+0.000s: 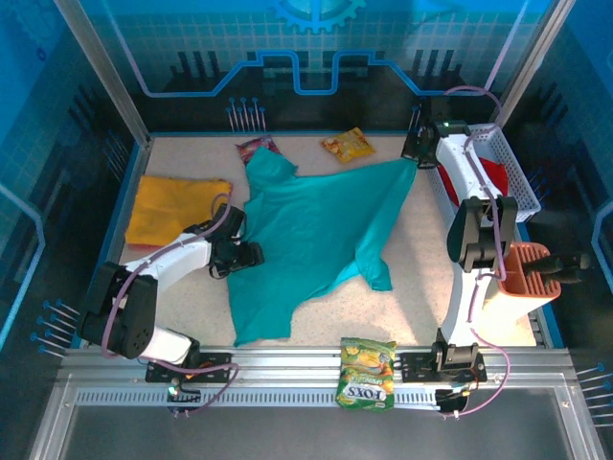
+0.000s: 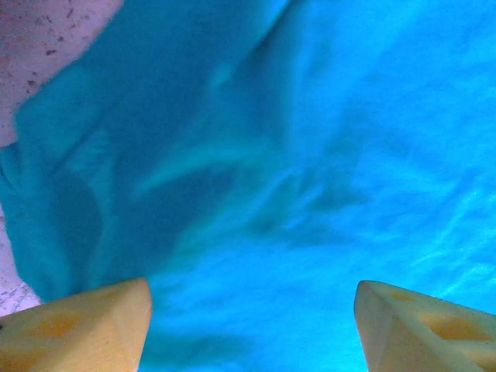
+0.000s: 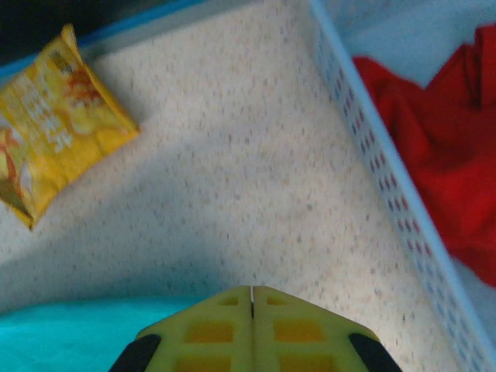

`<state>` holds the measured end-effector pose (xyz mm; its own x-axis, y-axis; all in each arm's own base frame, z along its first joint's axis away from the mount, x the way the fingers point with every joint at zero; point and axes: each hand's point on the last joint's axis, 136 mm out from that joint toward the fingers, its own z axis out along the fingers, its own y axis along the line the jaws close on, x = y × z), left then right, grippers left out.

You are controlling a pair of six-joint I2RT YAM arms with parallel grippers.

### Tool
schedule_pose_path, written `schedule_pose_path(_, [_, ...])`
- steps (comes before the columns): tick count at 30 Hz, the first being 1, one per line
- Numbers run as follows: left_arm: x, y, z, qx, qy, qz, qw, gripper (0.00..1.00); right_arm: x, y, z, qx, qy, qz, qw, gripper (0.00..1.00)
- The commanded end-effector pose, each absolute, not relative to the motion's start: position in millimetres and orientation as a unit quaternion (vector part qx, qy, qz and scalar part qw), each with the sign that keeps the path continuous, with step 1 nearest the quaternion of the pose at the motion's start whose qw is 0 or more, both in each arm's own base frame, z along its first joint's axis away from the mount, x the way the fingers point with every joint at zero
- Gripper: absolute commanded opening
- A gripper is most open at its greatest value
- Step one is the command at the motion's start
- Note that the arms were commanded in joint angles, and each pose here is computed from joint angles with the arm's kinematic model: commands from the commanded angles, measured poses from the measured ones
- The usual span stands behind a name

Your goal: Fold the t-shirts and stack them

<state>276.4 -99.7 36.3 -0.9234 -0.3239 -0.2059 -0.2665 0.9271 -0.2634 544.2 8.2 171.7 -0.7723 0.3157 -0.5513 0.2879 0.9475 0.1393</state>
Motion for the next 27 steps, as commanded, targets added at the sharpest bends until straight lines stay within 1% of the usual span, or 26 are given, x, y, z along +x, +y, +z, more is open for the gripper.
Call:
schedule_pose_path(1, [267.8,-97.6,33.3,-0.149,0.976,-0.112,0.113,0.71,559.4,-7.3,171.7,0.172,0.938,0.000,0.302,0.01])
schedule_pose_path(2, [268.2,-97.9,33.2,-0.149,0.976,-0.113,0.113,0.71,562.0,-7.9,165.6,0.171,0.940,-0.002,0.294,0.09])
schedule_pose_path(3, [267.8,-98.0,32.9,-0.150,0.976,-0.114,0.112,0.71,562.6,-4.7,158.7,0.165,0.945,0.001,0.281,0.21])
schedule_pose_path(6, [267.4,-98.7,32.9,-0.151,0.976,-0.115,0.111,0.71,554.7,4.7,149.3,0.155,0.955,0.016,0.251,0.42])
schedule_pose_path(7, [267.6,-99.2,33.2,-0.150,0.975,-0.116,0.111,0.71,550.2,7.0,147.9,0.152,0.957,0.019,0.247,0.47])
schedule_pose_path(8, [267.0,-99.2,32.6,-0.149,0.976,-0.116,0.109,0.71,545.2,10.7,153.5,0.144,0.956,0.021,0.255,0.57])
schedule_pose_path(9, [266.5,-99.5,32.5,-0.148,0.976,-0.116,0.108,0.71,538.2,15.5,156.7,0.136,0.955,0.024,0.262,0.72])
schedule_pose_path(11, [264.9,-99.2,31.5,-0.147,0.977,-0.114,0.105,0.71,520.8,23.4,155.1,0.122,0.954,0.032,0.272,0.95])
schedule_pose_path(12, [263.4,-99.1,31.3,-0.146,0.977,-0.114,0.102,0.71,510.3,26.8,159.6,0.116,0.952,0.039,0.279,0.97])
schedule_pose_path(14, [259.1,-99.5,30.2,-0.147,0.977,-0.116,0.098,0.71,485.3,33.9,162.8,0.105,0.953,0.052,0.281,0.98])
schedule_pose_path(16, [253.9,-100.0,29.7,-0.148,0.977,-0.121,0.093,0.71,454.3,42.7,164.7,0.098,0.954,0.059,0.278,0.98])
schedule_pose_path(19, [245.8,-101.2,29.8,-0.149,0.977,-0.128,0.086,0.71,402.7,61.6,151.8,0.084,0.958,0.067,0.264,0.96])
schedule_pose_path(20, [242.7,-101.8,30.2,-0.150,0.977,-0.131,0.082,0.71,384.1,64.2,144.3,0.088,0.962,0.062,0.250,0.95])
schedule_pose_path(23, [232.6,-103.4,29.9,-0.154,0.976,-0.138,0.072,0.71,334.1,72.4,125.5,0.093,0.968,0.060,0.225,0.90])
schedule_pose_path(27, [223.0,-106.1,30.6,-0.161,0.973,-0.150,0.069,0.71,278.7,82.2,105.2,0.084,0.968,0.051,0.232,0.77])
